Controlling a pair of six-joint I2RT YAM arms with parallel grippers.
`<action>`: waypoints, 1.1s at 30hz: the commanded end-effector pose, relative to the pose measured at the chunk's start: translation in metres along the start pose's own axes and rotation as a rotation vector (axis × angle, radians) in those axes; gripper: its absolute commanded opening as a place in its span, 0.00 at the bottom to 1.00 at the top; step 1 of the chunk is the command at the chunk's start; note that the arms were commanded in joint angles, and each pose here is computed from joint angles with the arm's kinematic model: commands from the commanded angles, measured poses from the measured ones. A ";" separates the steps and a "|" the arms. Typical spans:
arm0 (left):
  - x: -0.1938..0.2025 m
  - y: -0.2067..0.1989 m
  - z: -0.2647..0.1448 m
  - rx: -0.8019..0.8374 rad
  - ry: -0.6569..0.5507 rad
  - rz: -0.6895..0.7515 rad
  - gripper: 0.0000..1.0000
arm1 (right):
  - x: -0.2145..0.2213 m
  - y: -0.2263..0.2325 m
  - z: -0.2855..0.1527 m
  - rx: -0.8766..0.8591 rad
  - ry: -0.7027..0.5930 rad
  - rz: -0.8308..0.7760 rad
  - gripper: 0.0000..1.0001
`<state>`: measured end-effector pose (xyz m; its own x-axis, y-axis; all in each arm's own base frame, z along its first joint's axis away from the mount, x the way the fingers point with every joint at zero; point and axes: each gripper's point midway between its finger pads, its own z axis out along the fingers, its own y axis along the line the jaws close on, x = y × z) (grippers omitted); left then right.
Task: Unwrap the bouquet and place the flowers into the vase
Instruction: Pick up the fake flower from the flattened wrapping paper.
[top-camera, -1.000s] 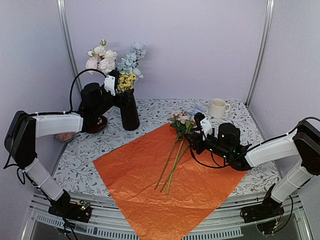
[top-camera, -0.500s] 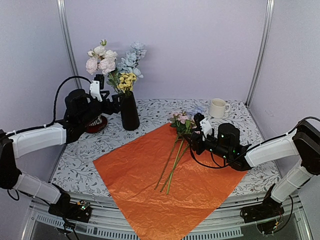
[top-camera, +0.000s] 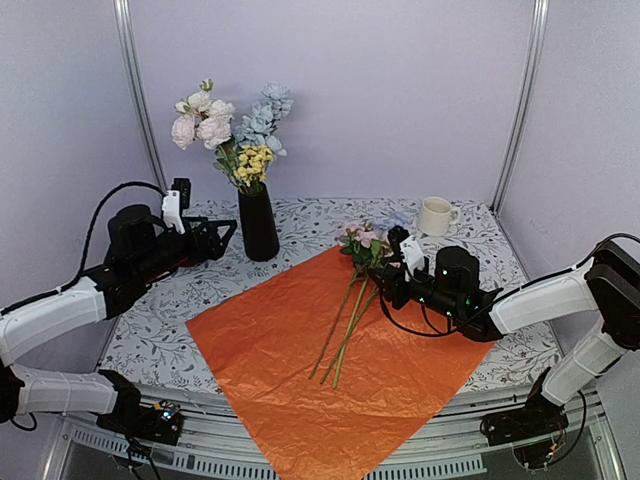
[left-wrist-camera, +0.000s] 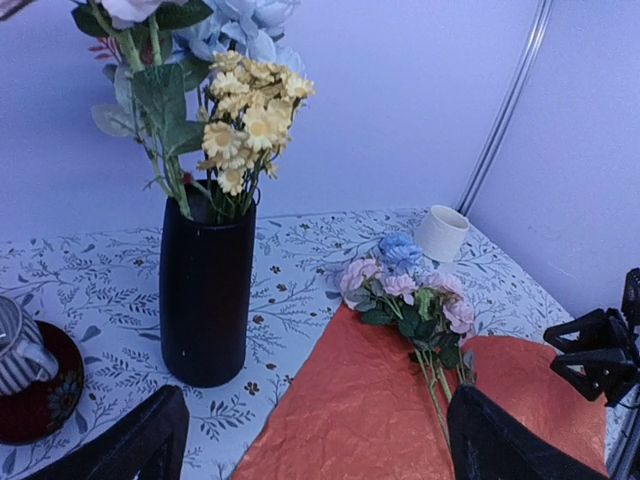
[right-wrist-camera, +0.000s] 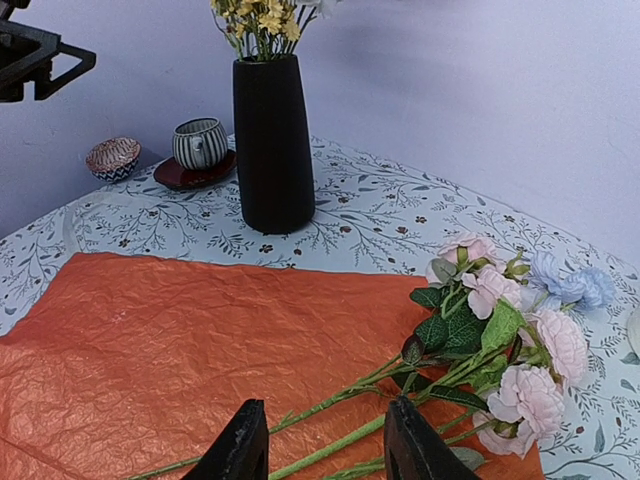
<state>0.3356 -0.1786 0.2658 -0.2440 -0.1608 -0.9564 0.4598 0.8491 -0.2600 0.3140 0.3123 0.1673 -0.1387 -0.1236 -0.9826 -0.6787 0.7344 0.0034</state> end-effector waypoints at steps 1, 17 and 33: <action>0.026 -0.004 -0.013 0.030 0.089 -0.051 0.92 | -0.005 -0.009 0.002 0.055 -0.002 0.013 0.41; 0.064 0.000 -0.034 0.058 0.080 -0.072 0.98 | 0.004 -0.030 -0.033 0.281 0.250 0.682 0.38; 0.072 -0.019 -0.039 0.184 0.053 -0.053 0.98 | 0.076 0.022 -0.002 0.391 0.661 0.831 0.34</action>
<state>0.2819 -0.1809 0.2020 -0.3393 -0.1705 -0.9251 0.5491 0.7627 -0.3419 0.3027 0.3105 0.1214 -0.8204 0.2579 -0.5104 -0.0233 0.8767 0.4805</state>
